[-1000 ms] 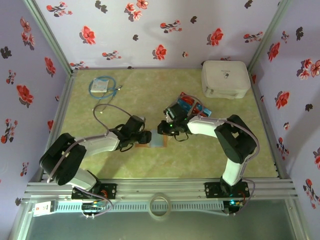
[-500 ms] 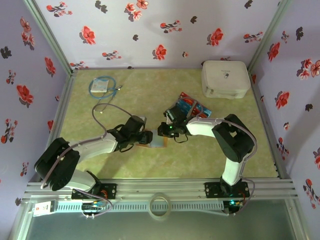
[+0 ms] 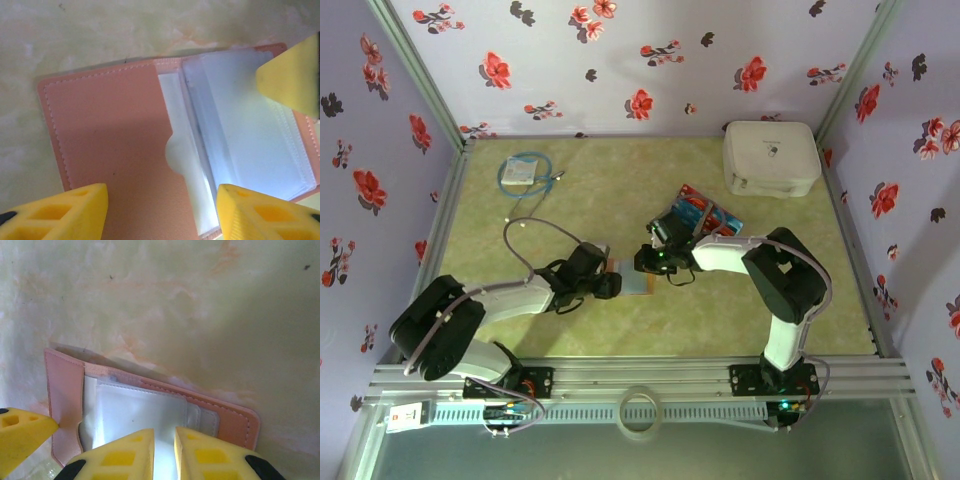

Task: Put the credit cards into the card holder
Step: Flip over the card slot on the card holder.

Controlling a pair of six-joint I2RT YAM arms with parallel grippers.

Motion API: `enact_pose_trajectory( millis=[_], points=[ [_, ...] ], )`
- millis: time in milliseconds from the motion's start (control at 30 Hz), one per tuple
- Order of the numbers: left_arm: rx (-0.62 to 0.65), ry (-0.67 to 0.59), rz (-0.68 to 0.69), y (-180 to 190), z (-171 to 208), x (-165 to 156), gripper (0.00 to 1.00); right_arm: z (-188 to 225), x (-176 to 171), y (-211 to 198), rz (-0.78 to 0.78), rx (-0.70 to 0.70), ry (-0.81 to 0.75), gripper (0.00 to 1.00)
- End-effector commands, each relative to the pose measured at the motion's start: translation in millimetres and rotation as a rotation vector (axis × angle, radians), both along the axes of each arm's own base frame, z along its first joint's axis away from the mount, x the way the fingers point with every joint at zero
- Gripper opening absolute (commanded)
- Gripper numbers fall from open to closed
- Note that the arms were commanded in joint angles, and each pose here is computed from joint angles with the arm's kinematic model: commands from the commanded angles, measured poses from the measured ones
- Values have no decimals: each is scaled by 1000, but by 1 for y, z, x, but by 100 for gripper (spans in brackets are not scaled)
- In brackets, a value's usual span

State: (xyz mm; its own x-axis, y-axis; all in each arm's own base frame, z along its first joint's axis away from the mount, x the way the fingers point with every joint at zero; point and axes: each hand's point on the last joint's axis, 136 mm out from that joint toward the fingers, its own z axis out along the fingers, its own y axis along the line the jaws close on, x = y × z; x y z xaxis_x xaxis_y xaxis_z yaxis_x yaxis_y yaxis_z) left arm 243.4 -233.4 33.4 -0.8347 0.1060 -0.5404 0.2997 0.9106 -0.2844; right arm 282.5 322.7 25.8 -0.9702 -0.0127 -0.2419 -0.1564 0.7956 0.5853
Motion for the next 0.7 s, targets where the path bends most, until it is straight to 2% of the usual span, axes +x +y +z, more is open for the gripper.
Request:
enact_pose_trajectory(
  millis=[0,300,667],
  points=[
    [-22,-54,-17,-7,4,6,61,-13,-10,4,5,-19,47,18],
    [-24,-59,-27,-8,4,6,63,-14,-12,18,28,-18,52,18],
    [65,-38,-75,0,-10,1,61,-12,-10,18,18,-17,48,20]
  ],
)
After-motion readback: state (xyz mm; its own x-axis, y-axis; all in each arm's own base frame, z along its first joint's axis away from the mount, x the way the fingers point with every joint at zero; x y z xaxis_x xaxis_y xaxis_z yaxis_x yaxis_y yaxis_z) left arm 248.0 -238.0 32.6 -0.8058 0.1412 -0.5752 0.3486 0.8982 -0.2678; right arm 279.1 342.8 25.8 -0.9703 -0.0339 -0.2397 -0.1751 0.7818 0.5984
